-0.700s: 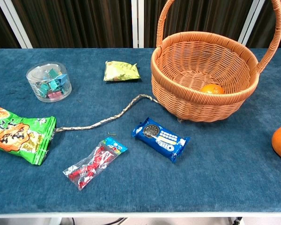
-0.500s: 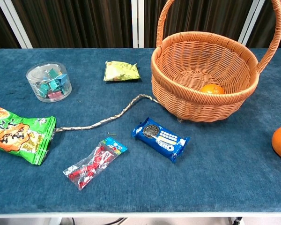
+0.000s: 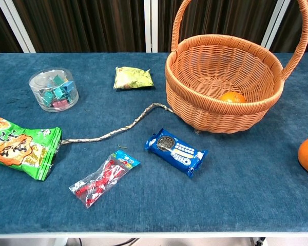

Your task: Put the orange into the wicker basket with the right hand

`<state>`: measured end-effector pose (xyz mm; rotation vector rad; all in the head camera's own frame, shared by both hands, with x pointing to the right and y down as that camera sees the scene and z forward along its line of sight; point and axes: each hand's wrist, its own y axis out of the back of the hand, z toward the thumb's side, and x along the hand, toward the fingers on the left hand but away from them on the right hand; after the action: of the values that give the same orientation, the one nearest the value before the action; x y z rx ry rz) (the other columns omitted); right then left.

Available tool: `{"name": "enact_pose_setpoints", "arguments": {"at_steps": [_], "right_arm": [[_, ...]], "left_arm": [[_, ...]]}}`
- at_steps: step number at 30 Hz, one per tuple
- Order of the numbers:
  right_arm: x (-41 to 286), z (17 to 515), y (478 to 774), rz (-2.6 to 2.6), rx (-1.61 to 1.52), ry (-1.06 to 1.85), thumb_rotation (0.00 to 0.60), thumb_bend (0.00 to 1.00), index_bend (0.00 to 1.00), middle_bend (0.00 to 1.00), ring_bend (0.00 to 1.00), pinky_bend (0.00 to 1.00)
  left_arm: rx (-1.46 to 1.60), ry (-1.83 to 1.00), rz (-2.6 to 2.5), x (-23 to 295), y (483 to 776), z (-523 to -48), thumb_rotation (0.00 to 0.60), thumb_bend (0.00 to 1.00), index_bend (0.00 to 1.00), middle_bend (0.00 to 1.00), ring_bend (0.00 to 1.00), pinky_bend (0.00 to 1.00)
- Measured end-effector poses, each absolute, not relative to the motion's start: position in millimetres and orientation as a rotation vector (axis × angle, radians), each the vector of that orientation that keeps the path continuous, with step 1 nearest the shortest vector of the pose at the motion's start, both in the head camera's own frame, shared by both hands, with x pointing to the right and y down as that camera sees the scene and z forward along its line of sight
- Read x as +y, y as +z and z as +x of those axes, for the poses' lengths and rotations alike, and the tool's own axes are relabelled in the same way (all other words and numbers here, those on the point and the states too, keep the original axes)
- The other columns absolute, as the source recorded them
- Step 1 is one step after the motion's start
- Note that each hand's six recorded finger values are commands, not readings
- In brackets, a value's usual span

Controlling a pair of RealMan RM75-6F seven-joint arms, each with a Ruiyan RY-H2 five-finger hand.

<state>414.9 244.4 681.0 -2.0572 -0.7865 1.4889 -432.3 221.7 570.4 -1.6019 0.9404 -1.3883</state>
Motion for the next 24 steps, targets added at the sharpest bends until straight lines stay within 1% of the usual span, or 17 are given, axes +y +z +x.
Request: {"name": "enact_pose_setpoints", "arguments": {"at_steps": [5,8,10,11,12,16,18,19,24], "right_arm": [[244.9,410.8,686.9,-2.066,-0.772,1.481,0.600,0.22,0.00,0.01,0.00,0.00],[245.7,409.2,689.9,-2.076,-0.749,1.489,0.600,0.26,0.00,0.06,0.00,0.00],[245.3,408.2,690.4,-2.073,-0.745,1.484,0.600,0.29,0.01,0.12,0.00,0.00],[244.9,407.6,690.1,-2.070,-0.747,1.478,0.600,0.30,0.02,0.14,0.01,0.00],[244.2,406.8,689.5,-2.066,-0.752,1.469,0.600,0.31,0.06,0.18,0.03,0.00],[241.3,405.2,687.5,-2.046,-0.784,1.437,0.600,0.33,0.26,0.28,0.16,0.00],[240.2,404.9,687.2,-2.034,-0.808,1.424,0.600,0.35,0.32,0.33,0.21,0.01],[240.3,405.0,687.2,-2.031,-0.815,1.422,0.600,0.35,0.34,0.35,0.22,0.02],[239.8,404.8,679.6,-2.027,-0.838,1.391,0.600,0.35,0.36,0.35,0.23,0.02]], "left_arm": [[0.945,-1.405,-1.597,222.2,570.6,-434.8,0.600,0.22,0.15,0.06,0.01,0.18],[0.940,-1.413,-1.597,222.5,571.2,-435.1,0.600,0.22,0.16,0.06,0.01,0.18],[0.933,-1.417,-1.599,222.9,571.7,-435.1,0.600,0.22,0.16,0.06,0.01,0.18],[0.931,-1.418,-1.600,222.8,571.7,-435.0,0.600,0.22,0.16,0.06,0.01,0.18],[0.932,-1.418,-1.600,222.8,571.7,-434.9,0.600,0.22,0.16,0.06,0.01,0.18],[0.934,-1.422,-1.600,222.7,571.5,-435.5,0.600,0.22,0.16,0.06,0.01,0.18],[0.934,-1.423,-1.599,222.7,571.5,-435.7,0.600,0.22,0.16,0.06,0.01,0.18],[0.933,-1.425,-1.598,222.7,571.5,-436.0,0.600,0.22,0.16,0.06,0.01,0.18],[0.933,-1.428,-1.601,223.1,571.1,-436.1,0.600,0.22,0.16,0.06,0.01,0.18]]}}
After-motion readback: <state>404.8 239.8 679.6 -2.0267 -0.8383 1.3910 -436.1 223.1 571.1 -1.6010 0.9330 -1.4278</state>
